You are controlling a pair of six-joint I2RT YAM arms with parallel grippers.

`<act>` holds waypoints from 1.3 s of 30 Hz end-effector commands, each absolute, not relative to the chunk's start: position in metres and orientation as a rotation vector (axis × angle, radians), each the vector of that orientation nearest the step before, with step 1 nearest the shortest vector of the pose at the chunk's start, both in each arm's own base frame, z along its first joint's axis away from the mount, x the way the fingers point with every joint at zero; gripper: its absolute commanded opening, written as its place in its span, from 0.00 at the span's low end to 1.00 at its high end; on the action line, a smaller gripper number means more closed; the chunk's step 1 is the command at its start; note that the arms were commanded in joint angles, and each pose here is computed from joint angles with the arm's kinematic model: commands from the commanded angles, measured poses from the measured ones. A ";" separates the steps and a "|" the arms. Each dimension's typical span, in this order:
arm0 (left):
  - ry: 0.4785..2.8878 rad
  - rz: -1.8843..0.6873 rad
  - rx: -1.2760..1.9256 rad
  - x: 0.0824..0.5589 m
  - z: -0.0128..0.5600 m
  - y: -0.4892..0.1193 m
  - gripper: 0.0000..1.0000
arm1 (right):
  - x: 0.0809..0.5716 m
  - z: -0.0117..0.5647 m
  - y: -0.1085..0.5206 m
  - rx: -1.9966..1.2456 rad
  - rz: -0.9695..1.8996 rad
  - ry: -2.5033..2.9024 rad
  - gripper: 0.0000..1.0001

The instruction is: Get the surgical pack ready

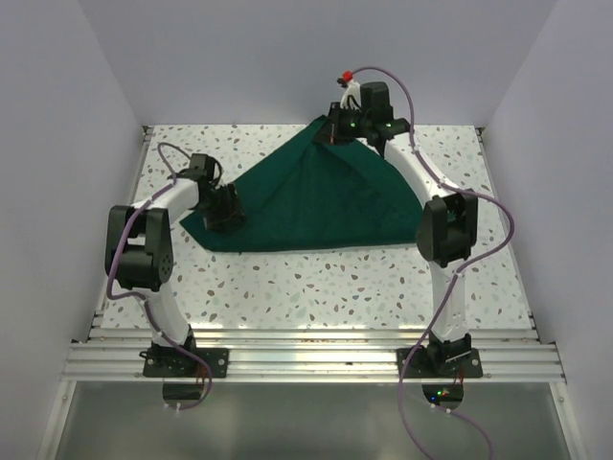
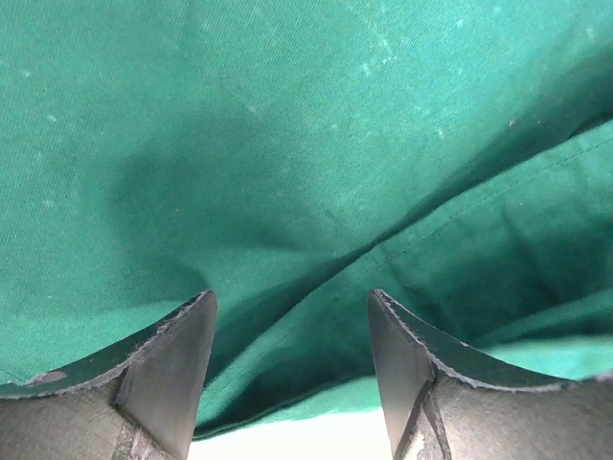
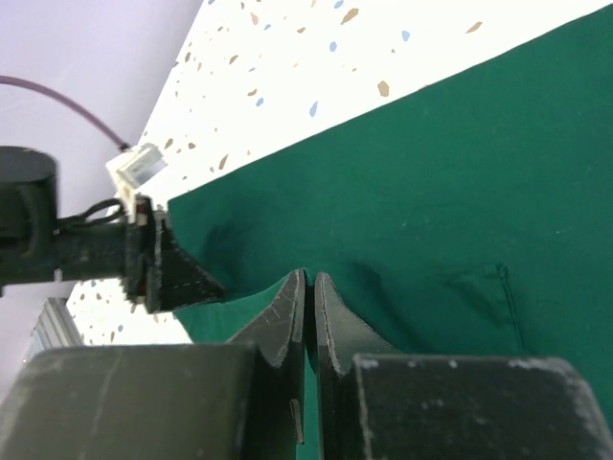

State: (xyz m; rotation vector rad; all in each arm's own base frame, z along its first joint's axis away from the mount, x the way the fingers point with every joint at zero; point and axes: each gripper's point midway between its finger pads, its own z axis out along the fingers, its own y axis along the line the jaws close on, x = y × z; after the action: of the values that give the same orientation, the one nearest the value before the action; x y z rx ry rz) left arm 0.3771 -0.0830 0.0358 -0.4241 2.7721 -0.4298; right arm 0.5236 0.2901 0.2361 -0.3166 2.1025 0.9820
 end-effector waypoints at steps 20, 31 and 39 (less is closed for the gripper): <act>2.575 -0.230 -0.501 0.403 0.097 -0.031 0.81 | 0.588 0.105 0.278 -0.194 0.760 2.271 0.00; 2.525 -0.131 -0.769 0.396 0.088 0.061 1.00 | 0.586 0.069 0.282 -0.151 0.785 2.343 0.00; 2.547 -0.182 -0.793 0.396 0.064 0.068 0.99 | 0.581 0.058 0.284 -0.128 0.810 2.373 0.04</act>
State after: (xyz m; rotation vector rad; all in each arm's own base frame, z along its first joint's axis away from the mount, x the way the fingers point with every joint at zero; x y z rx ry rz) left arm 0.3905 0.0631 0.0708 -0.8169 2.5540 -0.1598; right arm 0.5724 0.2821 0.0411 -0.1364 2.4156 0.7929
